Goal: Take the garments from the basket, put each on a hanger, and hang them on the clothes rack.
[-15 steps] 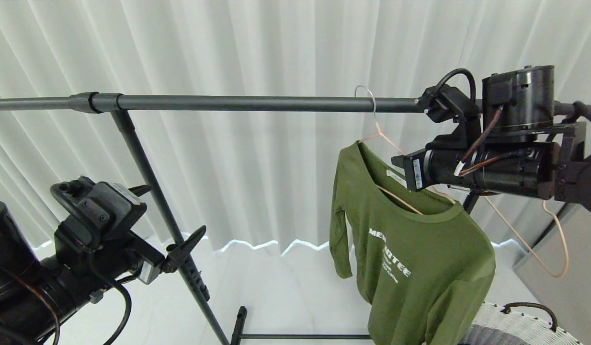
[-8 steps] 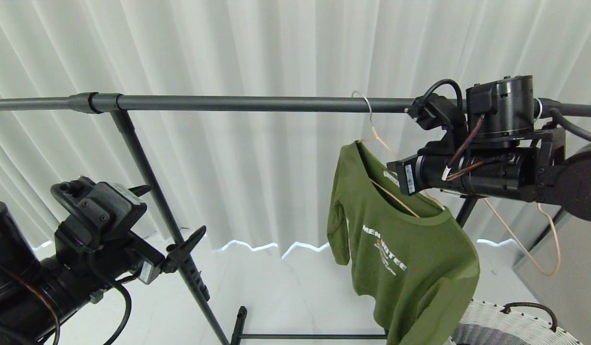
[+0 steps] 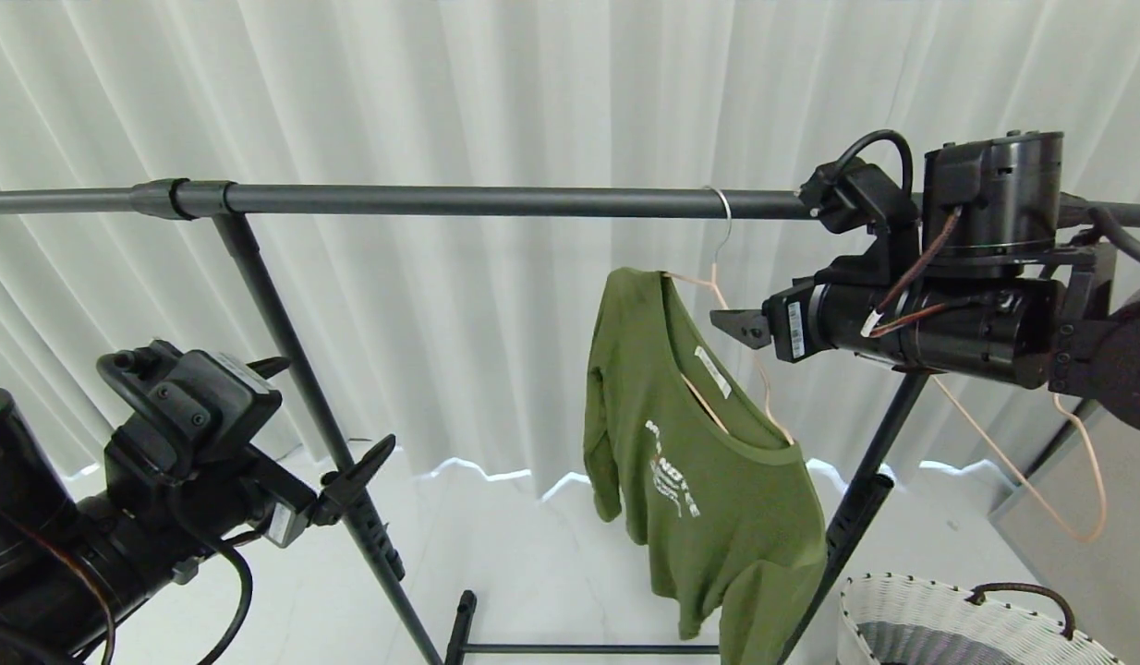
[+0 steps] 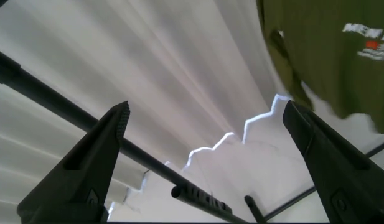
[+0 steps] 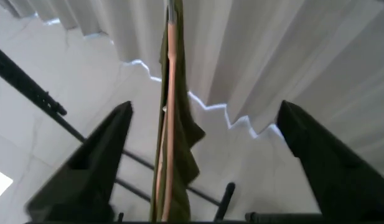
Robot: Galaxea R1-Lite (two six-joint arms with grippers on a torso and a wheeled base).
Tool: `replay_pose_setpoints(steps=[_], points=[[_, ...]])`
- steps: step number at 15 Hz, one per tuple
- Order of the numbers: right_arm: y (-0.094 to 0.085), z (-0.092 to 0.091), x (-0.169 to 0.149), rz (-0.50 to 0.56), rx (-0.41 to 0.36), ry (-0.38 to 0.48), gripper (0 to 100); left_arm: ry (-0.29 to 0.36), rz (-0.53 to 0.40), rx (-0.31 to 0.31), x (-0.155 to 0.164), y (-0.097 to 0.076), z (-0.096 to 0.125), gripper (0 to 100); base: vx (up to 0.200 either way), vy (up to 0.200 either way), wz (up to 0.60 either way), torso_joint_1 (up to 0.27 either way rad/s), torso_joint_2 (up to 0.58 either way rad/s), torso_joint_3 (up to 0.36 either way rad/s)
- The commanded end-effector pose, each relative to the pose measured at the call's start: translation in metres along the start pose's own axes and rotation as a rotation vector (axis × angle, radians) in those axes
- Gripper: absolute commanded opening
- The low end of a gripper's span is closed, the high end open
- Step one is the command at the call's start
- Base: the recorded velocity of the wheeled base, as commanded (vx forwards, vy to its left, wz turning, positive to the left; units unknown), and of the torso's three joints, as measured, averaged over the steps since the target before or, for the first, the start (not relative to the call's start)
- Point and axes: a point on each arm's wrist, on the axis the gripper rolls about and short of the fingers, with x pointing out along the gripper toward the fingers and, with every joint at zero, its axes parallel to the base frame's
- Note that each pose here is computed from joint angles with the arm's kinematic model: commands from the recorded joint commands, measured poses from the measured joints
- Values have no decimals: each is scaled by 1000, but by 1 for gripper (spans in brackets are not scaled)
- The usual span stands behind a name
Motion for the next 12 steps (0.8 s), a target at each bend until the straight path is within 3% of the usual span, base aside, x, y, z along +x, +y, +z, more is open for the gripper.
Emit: replay_pose_setpoints(steps=[1, 4, 7, 12], points=[[-1, 2, -11, 3, -20, -34, 100, 17, 15, -3, -2, 1, -3, 100, 0, 0, 0, 0, 0, 0], [-4, 2, -33, -10, -68, -74, 100, 61, 78, -16, -7, 7, -10, 100, 0, 0, 0, 0, 0, 0], [-9, -7, -60, -54, -189, -66, 100, 111, 158, -32, -18, 18, -20, 100, 0, 0, 0, 0, 0, 0], [-32, -9, -78, -216, -178, -65, 100, 186, 275, -92, -31, 32, -35, 100, 0, 0, 0, 0, 0, 0]])
